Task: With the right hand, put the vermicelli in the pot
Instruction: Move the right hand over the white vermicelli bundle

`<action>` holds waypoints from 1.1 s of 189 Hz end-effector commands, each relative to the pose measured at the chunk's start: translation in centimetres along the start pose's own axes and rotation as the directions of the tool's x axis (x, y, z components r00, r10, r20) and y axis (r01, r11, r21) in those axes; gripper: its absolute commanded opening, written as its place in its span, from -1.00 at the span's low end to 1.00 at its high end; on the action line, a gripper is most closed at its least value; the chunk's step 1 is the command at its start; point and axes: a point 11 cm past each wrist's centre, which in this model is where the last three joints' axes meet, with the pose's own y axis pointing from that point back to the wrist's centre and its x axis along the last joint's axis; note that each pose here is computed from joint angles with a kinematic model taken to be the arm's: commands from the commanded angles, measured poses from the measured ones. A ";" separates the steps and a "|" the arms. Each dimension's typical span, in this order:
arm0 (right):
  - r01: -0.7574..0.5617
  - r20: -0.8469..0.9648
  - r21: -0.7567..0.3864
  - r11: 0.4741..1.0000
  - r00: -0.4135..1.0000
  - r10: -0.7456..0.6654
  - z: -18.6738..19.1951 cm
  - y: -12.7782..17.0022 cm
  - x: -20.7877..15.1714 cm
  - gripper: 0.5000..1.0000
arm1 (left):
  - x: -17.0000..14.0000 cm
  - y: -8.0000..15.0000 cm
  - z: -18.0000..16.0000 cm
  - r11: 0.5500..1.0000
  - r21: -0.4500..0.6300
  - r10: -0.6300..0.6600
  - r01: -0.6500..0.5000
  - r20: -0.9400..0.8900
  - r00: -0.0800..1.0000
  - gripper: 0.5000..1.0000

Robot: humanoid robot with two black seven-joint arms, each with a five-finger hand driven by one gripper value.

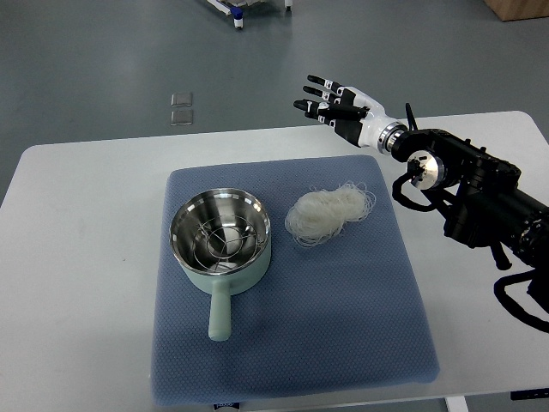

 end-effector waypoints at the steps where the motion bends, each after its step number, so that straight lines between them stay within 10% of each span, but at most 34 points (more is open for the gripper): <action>1: 0.001 -0.001 -0.001 1.000 1.000 -0.001 0.1 0.0 0.0 0.72 | 0.0 0.0 -0.2 1.000 0.003 -0.001 0.001 0.001 1.000 1.00; 109: 0.125 -0.328 -0.135 0.983 0.931 -0.163 -0.8 1.1 0.7 0.71 | 0.0 -0.1 -1.0 1.000 0.016 -0.001 0.001 -0.004 1.000 1.00; 208: 0.231 -0.789 -0.411 0.882 0.395 -0.471 -4.6 2.5 -2.0 0.71 | -0.1 -0.1 -1.0 1.000 0.016 -0.003 0.003 -0.003 1.000 1.00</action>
